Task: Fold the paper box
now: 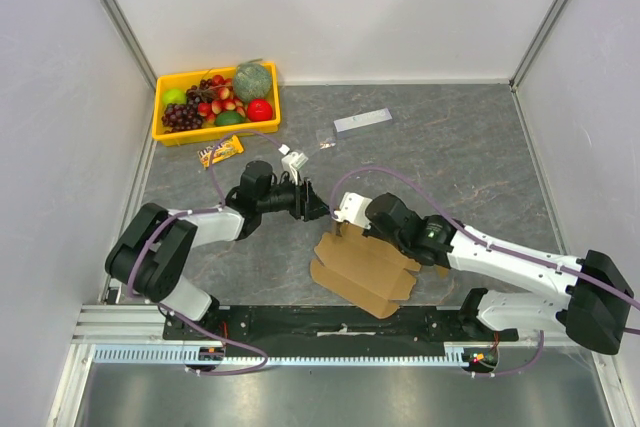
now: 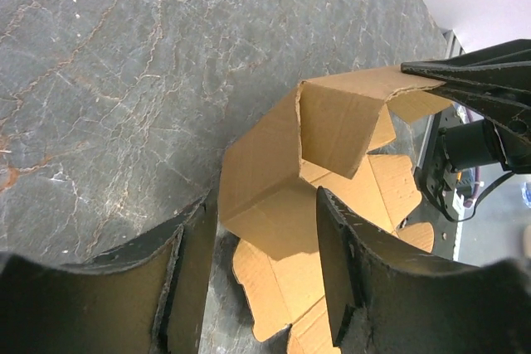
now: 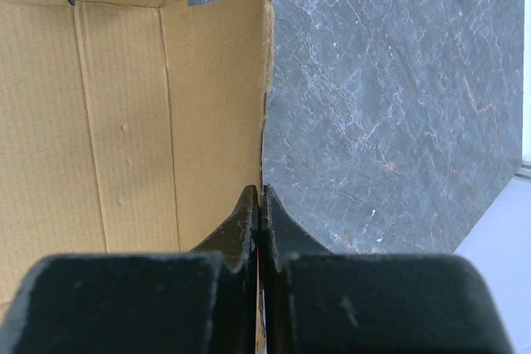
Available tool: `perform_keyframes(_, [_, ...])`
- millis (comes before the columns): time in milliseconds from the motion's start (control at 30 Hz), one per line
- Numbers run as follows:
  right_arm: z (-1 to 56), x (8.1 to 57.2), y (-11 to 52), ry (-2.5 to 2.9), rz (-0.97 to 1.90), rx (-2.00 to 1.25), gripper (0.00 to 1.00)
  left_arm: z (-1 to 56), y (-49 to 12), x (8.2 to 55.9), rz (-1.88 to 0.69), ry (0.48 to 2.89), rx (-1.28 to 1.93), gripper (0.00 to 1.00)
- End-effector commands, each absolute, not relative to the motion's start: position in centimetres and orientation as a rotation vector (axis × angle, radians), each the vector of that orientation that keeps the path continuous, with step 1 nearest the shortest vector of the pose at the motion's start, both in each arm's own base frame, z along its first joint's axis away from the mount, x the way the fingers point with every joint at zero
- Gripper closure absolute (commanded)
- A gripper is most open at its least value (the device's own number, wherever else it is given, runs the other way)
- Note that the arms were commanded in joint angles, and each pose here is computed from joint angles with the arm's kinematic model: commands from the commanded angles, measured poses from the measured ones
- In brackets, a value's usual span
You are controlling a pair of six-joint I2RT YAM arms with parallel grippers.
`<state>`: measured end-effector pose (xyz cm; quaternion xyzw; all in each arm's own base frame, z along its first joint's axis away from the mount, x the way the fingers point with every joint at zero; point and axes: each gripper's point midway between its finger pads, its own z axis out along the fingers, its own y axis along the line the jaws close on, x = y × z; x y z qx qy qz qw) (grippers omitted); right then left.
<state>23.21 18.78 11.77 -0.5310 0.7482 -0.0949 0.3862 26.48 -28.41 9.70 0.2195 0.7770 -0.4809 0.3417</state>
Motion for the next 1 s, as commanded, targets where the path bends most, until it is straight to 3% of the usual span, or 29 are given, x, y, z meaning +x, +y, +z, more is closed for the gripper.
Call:
perform_keyframes(0, [12.5, 23.7, 19.2, 1.850, -0.238, -1.331, 1.00, 10.1, -29.0, 26.1, -1.283, 1.935, 0.662, 0.43])
perform_keyframes(433, [11.9, 24.1, 18.5, 1.819, -0.324, -1.337, 1.00, 9.4, -29.2, 23.5, -1.391, 1.875, 0.768, 0.45])
perform_keyframes(967, [11.9, 23.3, 20.0, 1.776, -0.291, -1.411, 1.00, 9.0, -29.9, 23.9, -1.371, 1.876, 0.825, 0.45])
